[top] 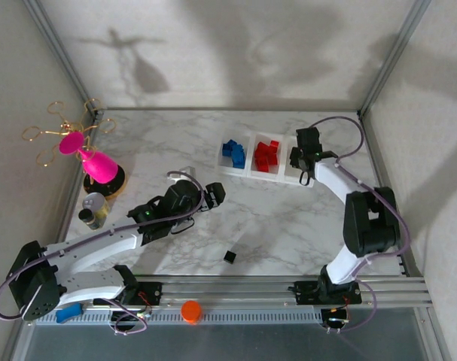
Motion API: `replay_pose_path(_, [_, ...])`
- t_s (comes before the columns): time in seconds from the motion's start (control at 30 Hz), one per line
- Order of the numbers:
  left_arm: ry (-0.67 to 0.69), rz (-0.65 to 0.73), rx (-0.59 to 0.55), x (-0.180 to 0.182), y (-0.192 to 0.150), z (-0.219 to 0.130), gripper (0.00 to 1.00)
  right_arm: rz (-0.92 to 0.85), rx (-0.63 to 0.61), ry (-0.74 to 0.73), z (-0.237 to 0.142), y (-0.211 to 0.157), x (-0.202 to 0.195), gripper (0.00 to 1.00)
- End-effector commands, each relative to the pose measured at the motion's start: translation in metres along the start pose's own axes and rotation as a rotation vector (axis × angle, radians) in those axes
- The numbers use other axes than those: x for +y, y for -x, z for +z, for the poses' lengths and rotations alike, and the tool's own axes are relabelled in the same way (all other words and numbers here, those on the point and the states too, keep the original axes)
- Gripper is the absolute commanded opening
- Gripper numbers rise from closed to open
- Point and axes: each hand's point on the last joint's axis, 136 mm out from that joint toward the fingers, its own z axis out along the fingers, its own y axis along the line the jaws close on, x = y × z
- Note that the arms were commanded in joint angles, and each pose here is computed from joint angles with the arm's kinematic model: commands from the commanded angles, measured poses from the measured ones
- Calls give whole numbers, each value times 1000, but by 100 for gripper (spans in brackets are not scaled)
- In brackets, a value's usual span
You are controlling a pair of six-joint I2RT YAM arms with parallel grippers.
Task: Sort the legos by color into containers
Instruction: Place the lego in the container.
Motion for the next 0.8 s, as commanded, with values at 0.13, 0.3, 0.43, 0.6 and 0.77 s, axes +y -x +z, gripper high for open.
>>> replay_pose_path(0.13, [-38, 13, -11, -15, 9, 4, 100, -31, -63, -75, 24, 34, -1, 40])
replay_pose_path(0.3, [-40, 7, -21, -15, 12, 2, 100, -19, -91, -24, 11, 45, 6, 55])
replay_pose_path(0.43, [-48, -7, -32, -16, 15, -2, 100, 12, -87, 88, -14, 44, 21, 57])
replay_pose_path(0.6, [-48, -30, -55, -9, 18, -13, 100, -20, -75, 180, -55, 17, 45, 62])
replay_pose_path(0.77, [-28, -42, -58, 2, 16, -23, 100, -111, -1, 261, -86, -34, 71, 65])
